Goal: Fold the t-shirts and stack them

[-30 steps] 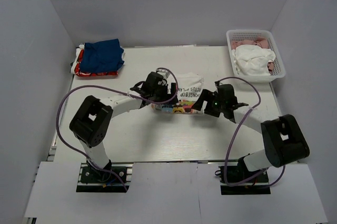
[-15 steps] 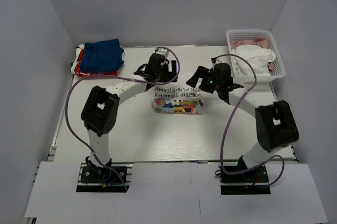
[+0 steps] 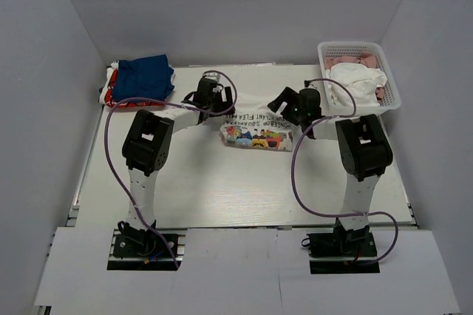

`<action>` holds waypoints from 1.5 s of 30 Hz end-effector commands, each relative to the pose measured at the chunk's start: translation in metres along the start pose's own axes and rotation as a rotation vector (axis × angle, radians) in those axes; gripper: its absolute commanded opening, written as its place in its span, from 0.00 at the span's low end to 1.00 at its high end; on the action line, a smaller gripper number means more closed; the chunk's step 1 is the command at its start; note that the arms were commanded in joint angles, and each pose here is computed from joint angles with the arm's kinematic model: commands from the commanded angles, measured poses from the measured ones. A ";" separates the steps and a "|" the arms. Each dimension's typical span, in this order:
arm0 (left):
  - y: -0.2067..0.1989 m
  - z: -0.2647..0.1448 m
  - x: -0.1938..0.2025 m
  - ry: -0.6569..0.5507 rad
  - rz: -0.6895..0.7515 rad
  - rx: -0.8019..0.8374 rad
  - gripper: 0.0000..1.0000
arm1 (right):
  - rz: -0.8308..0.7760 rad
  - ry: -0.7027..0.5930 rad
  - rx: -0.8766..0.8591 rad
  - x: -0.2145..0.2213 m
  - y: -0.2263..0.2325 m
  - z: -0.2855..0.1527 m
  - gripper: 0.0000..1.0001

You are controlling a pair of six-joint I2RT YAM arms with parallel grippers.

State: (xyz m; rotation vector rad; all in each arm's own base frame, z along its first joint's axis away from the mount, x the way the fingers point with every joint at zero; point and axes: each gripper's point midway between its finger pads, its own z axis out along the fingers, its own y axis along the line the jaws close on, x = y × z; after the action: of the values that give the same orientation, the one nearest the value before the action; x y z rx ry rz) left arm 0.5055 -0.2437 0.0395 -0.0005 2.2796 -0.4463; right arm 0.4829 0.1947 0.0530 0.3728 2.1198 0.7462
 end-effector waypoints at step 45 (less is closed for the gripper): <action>-0.021 -0.063 -0.078 -0.118 0.539 -0.296 0.00 | -0.247 -0.420 0.085 -0.059 0.007 -0.242 0.90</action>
State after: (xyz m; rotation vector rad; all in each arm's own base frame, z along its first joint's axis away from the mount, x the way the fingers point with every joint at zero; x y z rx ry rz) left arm 0.4884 -0.2816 0.0449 0.4061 2.3106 -0.1009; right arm 0.3247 0.0992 0.2118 0.2421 1.7817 0.5058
